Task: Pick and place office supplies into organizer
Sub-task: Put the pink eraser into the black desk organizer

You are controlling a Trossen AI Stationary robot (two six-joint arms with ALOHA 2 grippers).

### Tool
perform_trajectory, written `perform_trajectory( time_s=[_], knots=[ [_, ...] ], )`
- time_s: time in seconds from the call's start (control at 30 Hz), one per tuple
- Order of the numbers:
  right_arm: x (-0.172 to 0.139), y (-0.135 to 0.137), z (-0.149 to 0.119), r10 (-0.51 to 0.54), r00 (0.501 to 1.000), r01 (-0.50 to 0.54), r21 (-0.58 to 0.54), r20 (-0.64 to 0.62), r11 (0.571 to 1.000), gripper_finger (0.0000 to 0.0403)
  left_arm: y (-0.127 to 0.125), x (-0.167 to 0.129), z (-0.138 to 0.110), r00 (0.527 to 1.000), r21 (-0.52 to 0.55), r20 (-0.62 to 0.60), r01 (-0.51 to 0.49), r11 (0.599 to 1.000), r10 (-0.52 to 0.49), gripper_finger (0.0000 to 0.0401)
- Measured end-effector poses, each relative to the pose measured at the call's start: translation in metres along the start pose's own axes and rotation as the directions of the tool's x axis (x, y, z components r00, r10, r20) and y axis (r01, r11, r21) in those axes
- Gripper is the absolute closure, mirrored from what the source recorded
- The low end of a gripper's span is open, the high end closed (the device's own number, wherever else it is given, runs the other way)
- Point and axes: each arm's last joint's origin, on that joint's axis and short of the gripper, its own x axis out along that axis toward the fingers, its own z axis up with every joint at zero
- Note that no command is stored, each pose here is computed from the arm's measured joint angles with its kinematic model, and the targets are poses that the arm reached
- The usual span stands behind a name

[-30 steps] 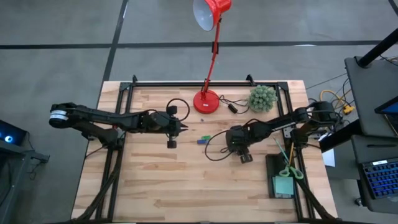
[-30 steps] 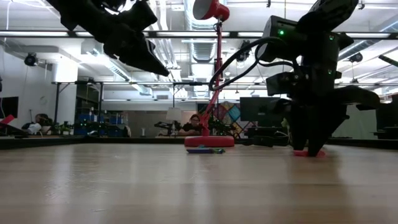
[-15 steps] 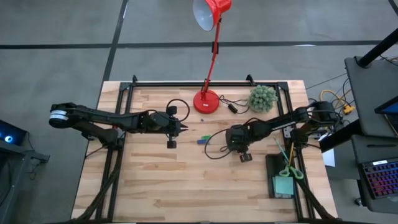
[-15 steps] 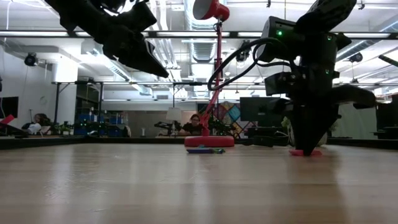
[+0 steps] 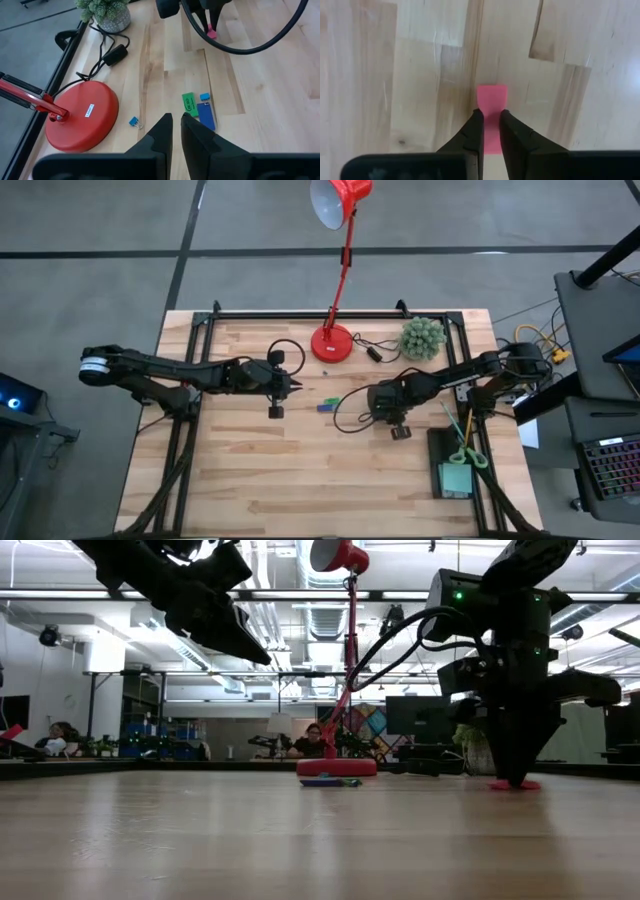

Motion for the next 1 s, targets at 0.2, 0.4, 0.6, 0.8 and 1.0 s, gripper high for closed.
perform_trajectory(
  time_s=[0.2,0.4,0.6,0.8,1.0],
  knots=[
    [-0.002,0.001,-0.001,0.029,1.000,-0.029,0.013,-0.004,0.999,0.0365,0.000,0.000,0.000,1.000,0.000,0.000,0.000,1.000,0.000,0.0379],
    [-0.013,0.003,-0.004,0.036,0.999,-0.037,0.040,0.015,0.998,0.0365,0.000,0.000,0.000,1.000,0.000,0.000,0.000,1.000,0.000,0.0379],
    [-0.032,0.005,-0.009,0.074,0.995,-0.079,0.078,0.067,0.994,0.0365,0.000,0.000,0.000,1.000,0.000,0.000,0.000,1.000,0.000,0.0379],
    [-0.056,0.015,-0.018,0.167,0.979,-0.182,0.126,0.119,0.975,0.0365,0.000,0.000,0.000,1.000,0.000,0.000,0.000,1.000,0.000,0.0379],
    [-0.079,0.030,-0.036,0.224,0.967,-0.245,0.188,0.125,0.951,0.0365,0.000,0.000,0.000,1.000,-0.001,0.000,0.000,1.000,0.000,0.0379]
  ],
)
